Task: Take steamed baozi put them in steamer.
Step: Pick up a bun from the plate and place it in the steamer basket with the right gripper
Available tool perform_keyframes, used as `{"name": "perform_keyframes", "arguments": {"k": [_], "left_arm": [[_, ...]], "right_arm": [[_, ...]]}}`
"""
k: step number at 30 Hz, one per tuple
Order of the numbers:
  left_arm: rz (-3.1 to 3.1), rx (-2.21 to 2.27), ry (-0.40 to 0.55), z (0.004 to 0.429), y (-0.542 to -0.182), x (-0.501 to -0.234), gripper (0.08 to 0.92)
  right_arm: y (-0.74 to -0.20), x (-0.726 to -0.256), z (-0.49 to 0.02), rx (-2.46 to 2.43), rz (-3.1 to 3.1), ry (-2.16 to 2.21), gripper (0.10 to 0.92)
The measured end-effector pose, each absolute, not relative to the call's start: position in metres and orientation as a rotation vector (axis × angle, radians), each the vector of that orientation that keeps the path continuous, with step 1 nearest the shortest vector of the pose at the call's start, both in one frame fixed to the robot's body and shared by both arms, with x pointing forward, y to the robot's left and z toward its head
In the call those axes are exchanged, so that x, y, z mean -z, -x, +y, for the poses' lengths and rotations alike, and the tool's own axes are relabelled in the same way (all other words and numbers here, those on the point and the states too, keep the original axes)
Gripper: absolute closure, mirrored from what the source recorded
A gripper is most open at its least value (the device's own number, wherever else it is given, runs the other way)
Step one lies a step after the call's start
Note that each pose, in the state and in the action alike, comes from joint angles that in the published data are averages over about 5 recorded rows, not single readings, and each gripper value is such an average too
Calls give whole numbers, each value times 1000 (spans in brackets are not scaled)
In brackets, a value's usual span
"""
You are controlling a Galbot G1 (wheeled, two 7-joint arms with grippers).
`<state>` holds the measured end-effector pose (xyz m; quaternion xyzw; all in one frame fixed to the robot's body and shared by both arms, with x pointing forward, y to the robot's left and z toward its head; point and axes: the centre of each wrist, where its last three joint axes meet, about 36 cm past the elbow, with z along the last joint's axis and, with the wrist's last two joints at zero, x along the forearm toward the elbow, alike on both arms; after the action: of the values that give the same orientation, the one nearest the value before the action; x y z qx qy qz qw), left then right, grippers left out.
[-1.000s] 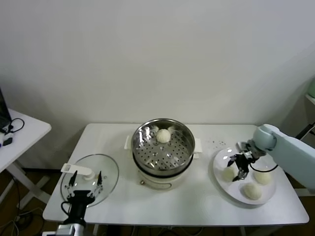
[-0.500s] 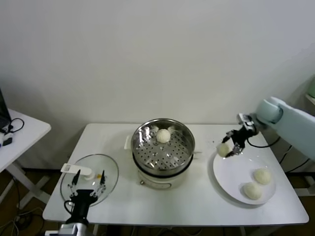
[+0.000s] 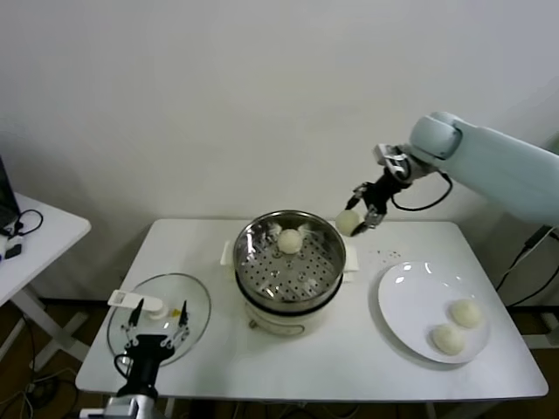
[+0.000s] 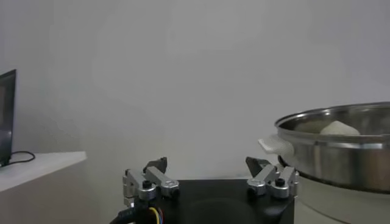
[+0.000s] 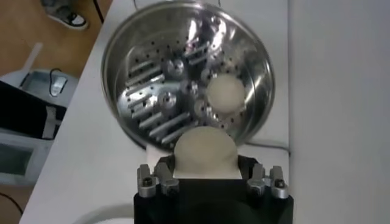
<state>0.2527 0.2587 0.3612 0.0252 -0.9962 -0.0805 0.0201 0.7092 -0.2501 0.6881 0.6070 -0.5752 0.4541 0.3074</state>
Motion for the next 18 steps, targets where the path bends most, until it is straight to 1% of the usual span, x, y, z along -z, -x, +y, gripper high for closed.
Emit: {"name": "perform_keyframes", "arguments": {"k": [10, 18], "left_arm": [[-3079, 268, -93, 264, -247, -365, 177], [-3074, 271, -97, 265, -245, -366, 177]], "right_arm": [[-714, -651, -166, -1207, -1432, -1702, 341], [-716, -620, -112, -1205, -1376, -1762, 344]]}}
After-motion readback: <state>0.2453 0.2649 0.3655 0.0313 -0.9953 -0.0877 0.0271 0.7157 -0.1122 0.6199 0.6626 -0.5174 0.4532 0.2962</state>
